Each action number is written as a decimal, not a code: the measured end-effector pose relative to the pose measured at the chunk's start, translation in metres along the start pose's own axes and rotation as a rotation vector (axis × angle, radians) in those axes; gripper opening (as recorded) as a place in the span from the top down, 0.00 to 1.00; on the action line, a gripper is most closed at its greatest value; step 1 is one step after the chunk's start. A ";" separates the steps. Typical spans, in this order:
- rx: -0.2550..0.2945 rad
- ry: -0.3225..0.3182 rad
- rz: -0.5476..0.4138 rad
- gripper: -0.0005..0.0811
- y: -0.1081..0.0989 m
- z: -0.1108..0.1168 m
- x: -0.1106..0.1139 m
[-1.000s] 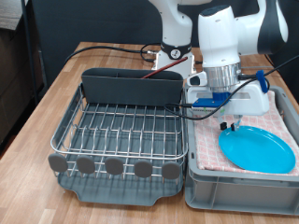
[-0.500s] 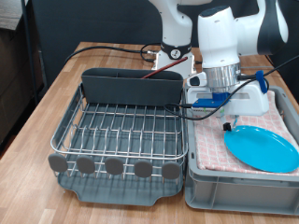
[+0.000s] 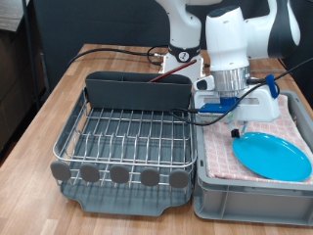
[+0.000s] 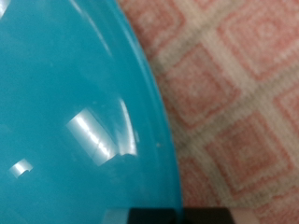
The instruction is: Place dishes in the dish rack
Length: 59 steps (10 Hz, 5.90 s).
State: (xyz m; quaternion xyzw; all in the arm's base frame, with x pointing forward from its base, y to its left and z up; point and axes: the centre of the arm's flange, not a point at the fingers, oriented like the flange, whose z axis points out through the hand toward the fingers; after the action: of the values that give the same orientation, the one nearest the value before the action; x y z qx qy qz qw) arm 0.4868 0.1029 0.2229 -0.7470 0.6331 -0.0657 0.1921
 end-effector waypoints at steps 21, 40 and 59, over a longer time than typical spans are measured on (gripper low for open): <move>-0.399 0.532 0.056 0.98 -0.036 -0.206 0.045; -0.666 0.894 -0.257 0.98 -0.067 -0.264 0.101; -0.797 1.007 -0.740 0.98 -0.045 -0.185 0.158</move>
State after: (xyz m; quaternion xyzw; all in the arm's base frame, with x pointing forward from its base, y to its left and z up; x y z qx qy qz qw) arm 0.4954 -0.0822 0.3862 -0.8042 0.3270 -0.2261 -0.4419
